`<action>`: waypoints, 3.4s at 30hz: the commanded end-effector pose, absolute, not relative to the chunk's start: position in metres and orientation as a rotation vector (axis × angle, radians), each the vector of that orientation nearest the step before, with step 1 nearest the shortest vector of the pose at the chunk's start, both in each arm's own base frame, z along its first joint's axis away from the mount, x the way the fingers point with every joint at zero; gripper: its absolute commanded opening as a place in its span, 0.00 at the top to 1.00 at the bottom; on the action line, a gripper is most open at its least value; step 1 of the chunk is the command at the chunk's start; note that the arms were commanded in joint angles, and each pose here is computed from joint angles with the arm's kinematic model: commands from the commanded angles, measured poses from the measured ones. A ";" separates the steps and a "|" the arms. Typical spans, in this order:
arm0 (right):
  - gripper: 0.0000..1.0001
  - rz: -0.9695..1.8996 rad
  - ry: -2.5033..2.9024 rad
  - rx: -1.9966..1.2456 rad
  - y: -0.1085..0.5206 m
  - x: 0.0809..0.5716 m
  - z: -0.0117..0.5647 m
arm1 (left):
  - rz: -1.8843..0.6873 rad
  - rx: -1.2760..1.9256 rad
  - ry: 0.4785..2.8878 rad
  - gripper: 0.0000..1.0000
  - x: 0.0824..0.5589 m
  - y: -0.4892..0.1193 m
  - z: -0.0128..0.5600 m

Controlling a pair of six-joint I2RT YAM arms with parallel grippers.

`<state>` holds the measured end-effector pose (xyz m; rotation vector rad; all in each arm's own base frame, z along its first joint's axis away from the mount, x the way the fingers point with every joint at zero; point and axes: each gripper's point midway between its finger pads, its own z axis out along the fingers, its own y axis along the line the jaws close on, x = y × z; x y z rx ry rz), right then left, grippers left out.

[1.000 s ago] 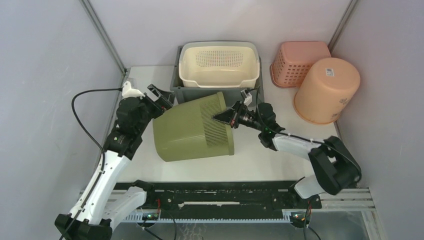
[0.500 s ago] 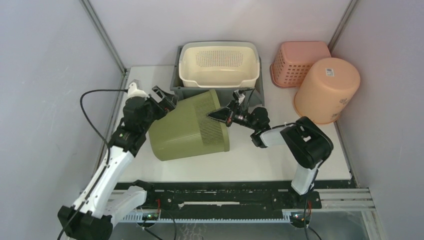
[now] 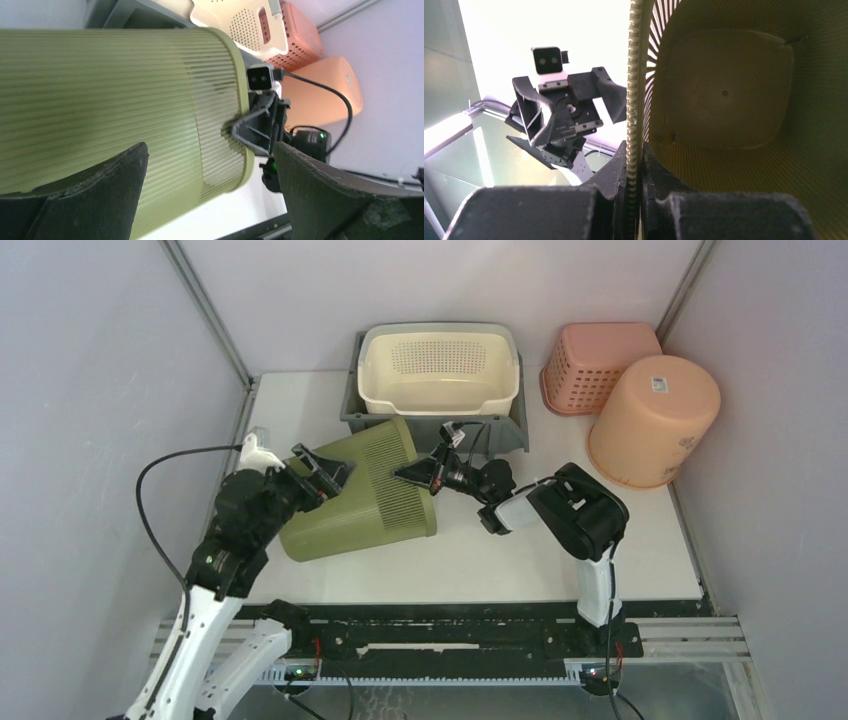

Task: Turn the large container upside down
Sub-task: Turn the container upside down at the center of the board, then move the container to the corner of the board.

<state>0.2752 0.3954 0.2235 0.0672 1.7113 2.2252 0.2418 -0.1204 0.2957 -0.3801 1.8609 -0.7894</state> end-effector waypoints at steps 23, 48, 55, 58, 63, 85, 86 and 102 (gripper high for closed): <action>1.00 2.606 1.502 0.449 0.525 0.264 0.259 | -0.838 -0.170 1.731 0.00 0.151 -0.103 0.387; 0.45 2.403 1.598 0.807 0.546 0.295 0.133 | -0.868 -0.136 1.715 0.00 0.143 -0.106 0.385; 0.29 2.291 1.670 0.825 0.523 0.296 0.114 | -0.868 -0.151 1.732 0.00 0.147 -0.106 0.377; 0.17 2.210 1.718 0.842 0.505 0.296 0.105 | -0.862 -0.153 1.740 0.00 0.148 -0.107 0.374; 0.13 2.042 1.813 0.865 0.479 0.299 0.090 | -0.855 -0.158 1.754 0.00 0.151 -0.107 0.370; 0.07 1.140 2.513 0.677 0.381 0.296 0.005 | -0.755 -0.209 1.853 0.00 0.170 -0.101 0.322; 0.07 1.122 2.517 0.638 0.374 0.295 0.005 | -0.751 -0.213 1.855 0.00 0.172 -0.101 0.320; 0.11 1.282 2.478 -0.186 0.439 0.245 0.083 | -0.453 -0.352 1.855 0.00 0.223 -0.057 0.294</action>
